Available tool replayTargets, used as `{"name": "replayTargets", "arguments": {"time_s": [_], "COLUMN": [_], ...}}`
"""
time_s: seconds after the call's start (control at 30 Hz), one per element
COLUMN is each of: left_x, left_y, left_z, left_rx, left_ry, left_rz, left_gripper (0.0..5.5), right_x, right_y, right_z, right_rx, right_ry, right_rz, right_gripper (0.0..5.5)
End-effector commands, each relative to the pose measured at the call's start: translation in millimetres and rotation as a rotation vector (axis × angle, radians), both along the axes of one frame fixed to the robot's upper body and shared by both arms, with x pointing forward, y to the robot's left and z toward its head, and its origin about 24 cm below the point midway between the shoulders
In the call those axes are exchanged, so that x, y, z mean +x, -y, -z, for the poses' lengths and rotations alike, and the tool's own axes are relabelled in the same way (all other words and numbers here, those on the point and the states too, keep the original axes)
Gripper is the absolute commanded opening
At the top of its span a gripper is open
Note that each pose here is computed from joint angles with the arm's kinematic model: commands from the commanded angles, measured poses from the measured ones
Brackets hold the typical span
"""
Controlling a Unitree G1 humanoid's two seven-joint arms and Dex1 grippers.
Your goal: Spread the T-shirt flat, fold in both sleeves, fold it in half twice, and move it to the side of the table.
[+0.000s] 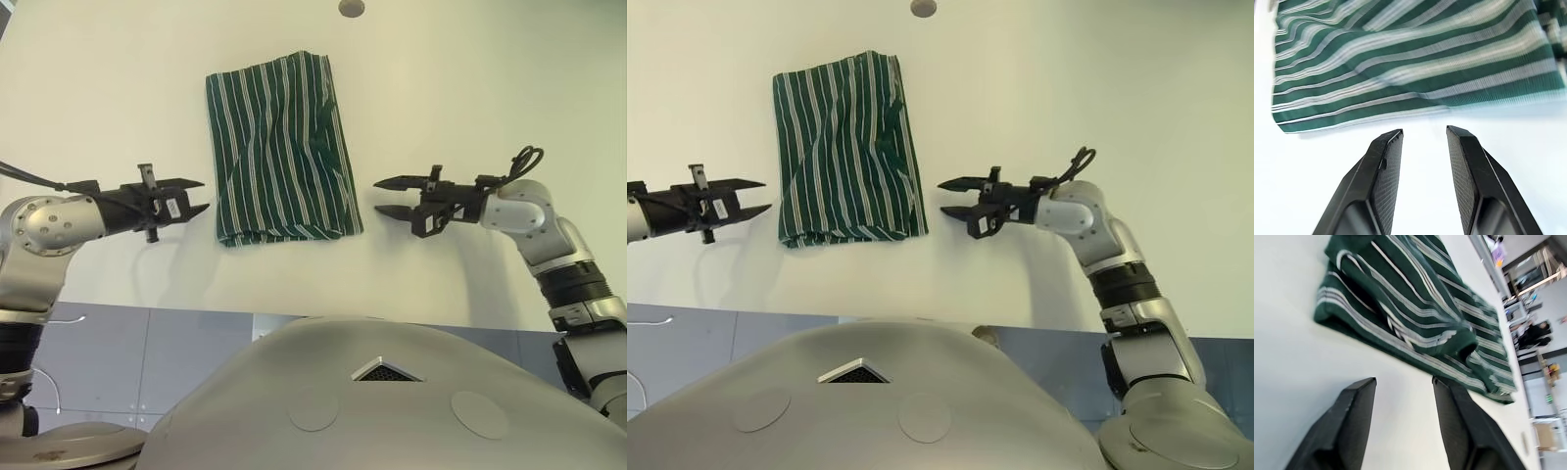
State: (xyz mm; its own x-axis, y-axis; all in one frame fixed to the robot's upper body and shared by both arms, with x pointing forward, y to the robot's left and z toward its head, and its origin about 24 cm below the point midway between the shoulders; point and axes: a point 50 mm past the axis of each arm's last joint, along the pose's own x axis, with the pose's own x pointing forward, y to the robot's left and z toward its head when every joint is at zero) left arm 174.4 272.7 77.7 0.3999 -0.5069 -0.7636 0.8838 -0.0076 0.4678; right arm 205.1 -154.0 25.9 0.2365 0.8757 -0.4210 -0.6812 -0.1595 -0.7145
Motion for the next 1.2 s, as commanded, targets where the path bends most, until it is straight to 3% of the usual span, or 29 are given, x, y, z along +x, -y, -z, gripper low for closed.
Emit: {"name": "replayTargets", "arguments": {"time_s": [0.03,0.27,0.43,0.57,0.73,0.87,0.93,1.07,1.2], "left_x": [-8,-33,-31,-35,-53,-70,-52,-26,-6], "left_y": [2,41,50,59,74,82,74,52,39], "left_z": [7,35,40,49,44,6,-7,-13,-1], "left_rx": [-0.011,-0.141,-0.115,-0.124,-0.200,-0.419,-0.579,-0.784,-0.895], "left_ry": [0.036,0.063,0.049,-0.013,-0.319,-0.726,-0.752,-0.743,-0.741], "left_rz": [0.093,0.140,0.225,0.231,0.160,0.027,-0.122,-0.348,-0.589], "left_gripper": [1.61,1.61,1.61,0.85,0.03,0.00,0.00,0.00,0.00], "right_x": [-7,-4,7,15,12,-9,7,52,90], "right_y": [-11,-26,-30,-25,-8,21,16,-25,-57], "right_z": [23,22,30,30,18,-16,-47,-88,-70], "right_rx": [-0.123,-0.135,-0.157,-0.190,-0.224,-0.294,-0.169,0.093,0.076], "right_ry": [0.052,0.187,0.155,0.095,-0.190,-0.654,-0.812,-0.913,-0.950], "right_rz": [-0.109,-0.304,-0.257,-0.215,-0.121,-0.109,-0.063,-0.004,0.207], "right_gripper": [2.13,2.13,1.09,0.45,0.04,0.04,0.03,0.03,0.03]}}
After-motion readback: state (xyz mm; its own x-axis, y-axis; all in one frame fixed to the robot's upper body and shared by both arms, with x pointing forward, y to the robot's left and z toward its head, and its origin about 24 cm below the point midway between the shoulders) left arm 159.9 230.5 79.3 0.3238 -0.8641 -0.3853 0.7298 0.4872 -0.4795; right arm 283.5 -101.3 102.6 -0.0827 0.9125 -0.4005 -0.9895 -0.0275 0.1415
